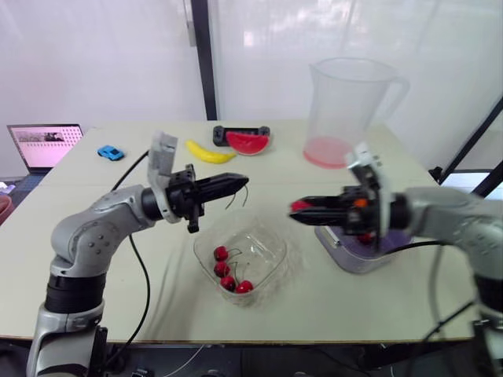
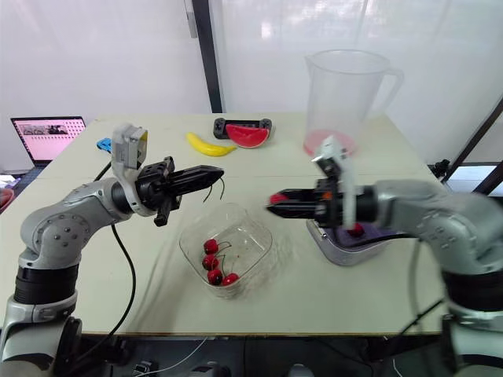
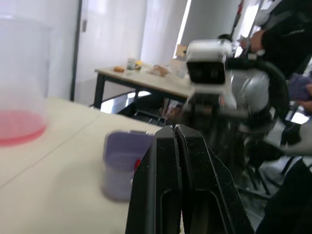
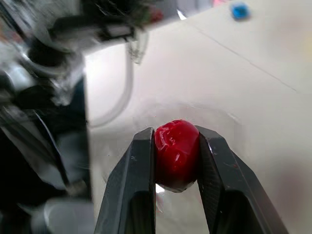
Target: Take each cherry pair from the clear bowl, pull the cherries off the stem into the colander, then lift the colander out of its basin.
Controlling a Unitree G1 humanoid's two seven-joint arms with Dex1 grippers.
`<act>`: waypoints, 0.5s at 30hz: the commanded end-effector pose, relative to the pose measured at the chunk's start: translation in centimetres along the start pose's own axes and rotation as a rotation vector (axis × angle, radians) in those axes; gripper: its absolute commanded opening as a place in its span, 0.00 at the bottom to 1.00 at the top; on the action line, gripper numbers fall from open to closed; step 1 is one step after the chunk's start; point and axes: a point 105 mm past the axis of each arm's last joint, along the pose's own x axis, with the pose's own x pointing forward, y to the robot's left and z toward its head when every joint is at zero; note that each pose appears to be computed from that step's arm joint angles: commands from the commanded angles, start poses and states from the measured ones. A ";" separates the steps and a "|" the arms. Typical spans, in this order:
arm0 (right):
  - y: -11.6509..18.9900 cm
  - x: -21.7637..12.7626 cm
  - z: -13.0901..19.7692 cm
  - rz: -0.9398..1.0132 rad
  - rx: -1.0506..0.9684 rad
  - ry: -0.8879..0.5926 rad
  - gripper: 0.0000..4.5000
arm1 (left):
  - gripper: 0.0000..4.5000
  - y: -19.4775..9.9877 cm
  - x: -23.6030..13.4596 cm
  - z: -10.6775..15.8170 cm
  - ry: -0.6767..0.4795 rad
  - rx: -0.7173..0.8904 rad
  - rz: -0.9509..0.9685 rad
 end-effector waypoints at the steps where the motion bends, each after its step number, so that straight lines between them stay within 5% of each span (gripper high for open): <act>1: -3.0 -3.1 0.1 -0.106 -0.112 0.100 0.17 | 0.00 -0.3 -0.7 0.6 -0.005 0.059 0.010; 9: -7.9 -5.9 -5.2 -0.135 -0.288 0.503 0.17 | 0.00 -0.6 -1.4 -0.2 0.003 0.059 0.038; 15: -9.1 -4.5 -7.3 -0.056 -0.348 0.596 0.17 | 0.00 -1.0 -1.4 -0.4 0.006 0.061 0.049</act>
